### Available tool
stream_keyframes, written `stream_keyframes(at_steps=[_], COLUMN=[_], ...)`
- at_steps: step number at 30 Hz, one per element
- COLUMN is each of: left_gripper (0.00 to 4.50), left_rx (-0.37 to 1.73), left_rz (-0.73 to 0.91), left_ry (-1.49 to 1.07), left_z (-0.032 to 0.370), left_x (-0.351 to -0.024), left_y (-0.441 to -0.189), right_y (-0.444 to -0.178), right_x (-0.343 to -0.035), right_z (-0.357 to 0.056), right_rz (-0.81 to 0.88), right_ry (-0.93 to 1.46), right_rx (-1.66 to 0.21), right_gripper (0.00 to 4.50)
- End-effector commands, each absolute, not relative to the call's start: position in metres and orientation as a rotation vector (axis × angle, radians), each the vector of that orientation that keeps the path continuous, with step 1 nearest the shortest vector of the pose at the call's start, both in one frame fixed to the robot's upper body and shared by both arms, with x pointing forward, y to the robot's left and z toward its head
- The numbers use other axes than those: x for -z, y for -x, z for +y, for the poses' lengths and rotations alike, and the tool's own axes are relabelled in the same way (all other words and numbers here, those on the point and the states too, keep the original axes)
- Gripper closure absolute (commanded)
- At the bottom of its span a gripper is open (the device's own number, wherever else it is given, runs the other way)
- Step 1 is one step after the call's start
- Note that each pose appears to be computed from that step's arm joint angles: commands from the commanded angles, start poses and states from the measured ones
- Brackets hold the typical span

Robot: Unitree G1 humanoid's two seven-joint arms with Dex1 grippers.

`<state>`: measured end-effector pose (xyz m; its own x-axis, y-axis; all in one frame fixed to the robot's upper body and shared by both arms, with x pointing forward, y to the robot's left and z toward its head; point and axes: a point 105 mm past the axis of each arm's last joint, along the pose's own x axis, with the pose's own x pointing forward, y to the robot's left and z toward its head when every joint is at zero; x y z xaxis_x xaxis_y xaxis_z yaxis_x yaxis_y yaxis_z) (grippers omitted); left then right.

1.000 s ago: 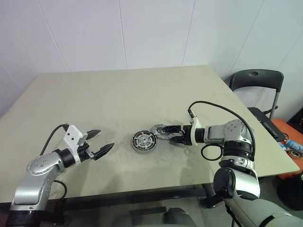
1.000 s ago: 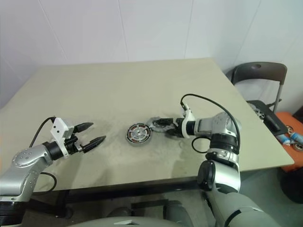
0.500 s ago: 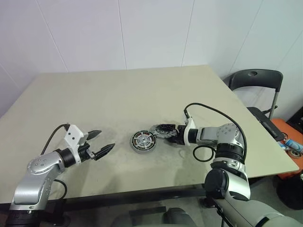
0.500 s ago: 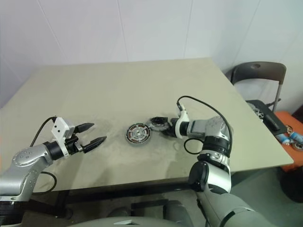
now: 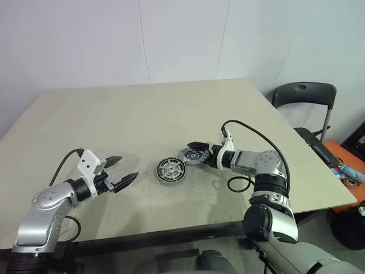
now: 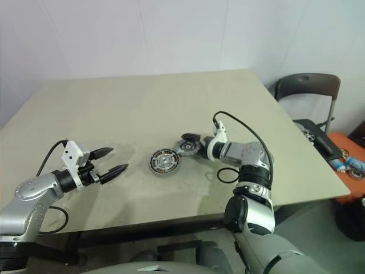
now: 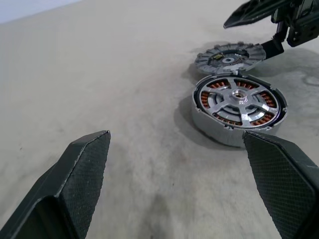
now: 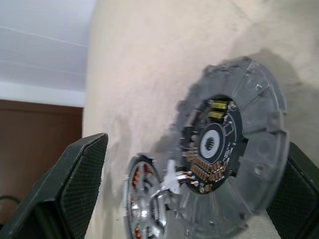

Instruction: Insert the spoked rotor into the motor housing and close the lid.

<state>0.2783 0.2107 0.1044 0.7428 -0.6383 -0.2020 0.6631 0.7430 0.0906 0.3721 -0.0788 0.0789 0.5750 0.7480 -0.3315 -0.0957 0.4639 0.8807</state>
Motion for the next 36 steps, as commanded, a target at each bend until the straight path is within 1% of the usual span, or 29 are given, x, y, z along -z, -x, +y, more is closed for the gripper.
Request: stream_keyframes(at_steps=[1, 5, 13, 19, 28, 30, 33, 36], left_gripper=[0.0, 0.0, 0.0, 0.0, 0.0, 0.0, 0.0, 0.0], left_rx=[0.709, 0.704, 0.679, 0.661, 0.658, 0.659, 0.66, 0.661], left_rz=[0.116, 0.116, 0.118, 0.122, 0.123, 0.124, 0.124, 0.125], left_ry=[-0.196, -0.2, -0.215, -0.225, -0.227, -0.226, -0.226, -0.225], left_z=[0.214, 0.217, 0.227, 0.235, 0.236, 0.235, 0.234, 0.234], left_x=[-0.117, -0.118, -0.12, -0.122, -0.119, -0.119, -0.118, -0.118], left_y=[-0.282, -0.281, -0.278, -0.275, -0.275, -0.275, -0.275, -0.275], right_y=[-0.375, -0.368, -0.357, -0.34, -0.336, -0.336, -0.334, -0.33], right_x=[-0.1, -0.115, -0.12, -0.132, -0.132, -0.131, -0.129, -0.127], right_z=[-0.072, -0.062, -0.046, -0.03, -0.031, -0.031, -0.028, -0.024], right_rz=[0.742, 0.718, 0.705, 0.72, 0.715, 0.681, 0.578, 0.519], right_ry=[-0.964, -0.968, -0.953, -0.86, -0.779, -0.675, -0.421, -0.267], right_rx=[-0.679, -0.78, -0.868, -0.998, -1.025, -1.029, -1.06, -1.108], right_gripper=[0.02, 0.02, 0.02, 0.02, 0.02, 0.02, 0.02, 0.02])
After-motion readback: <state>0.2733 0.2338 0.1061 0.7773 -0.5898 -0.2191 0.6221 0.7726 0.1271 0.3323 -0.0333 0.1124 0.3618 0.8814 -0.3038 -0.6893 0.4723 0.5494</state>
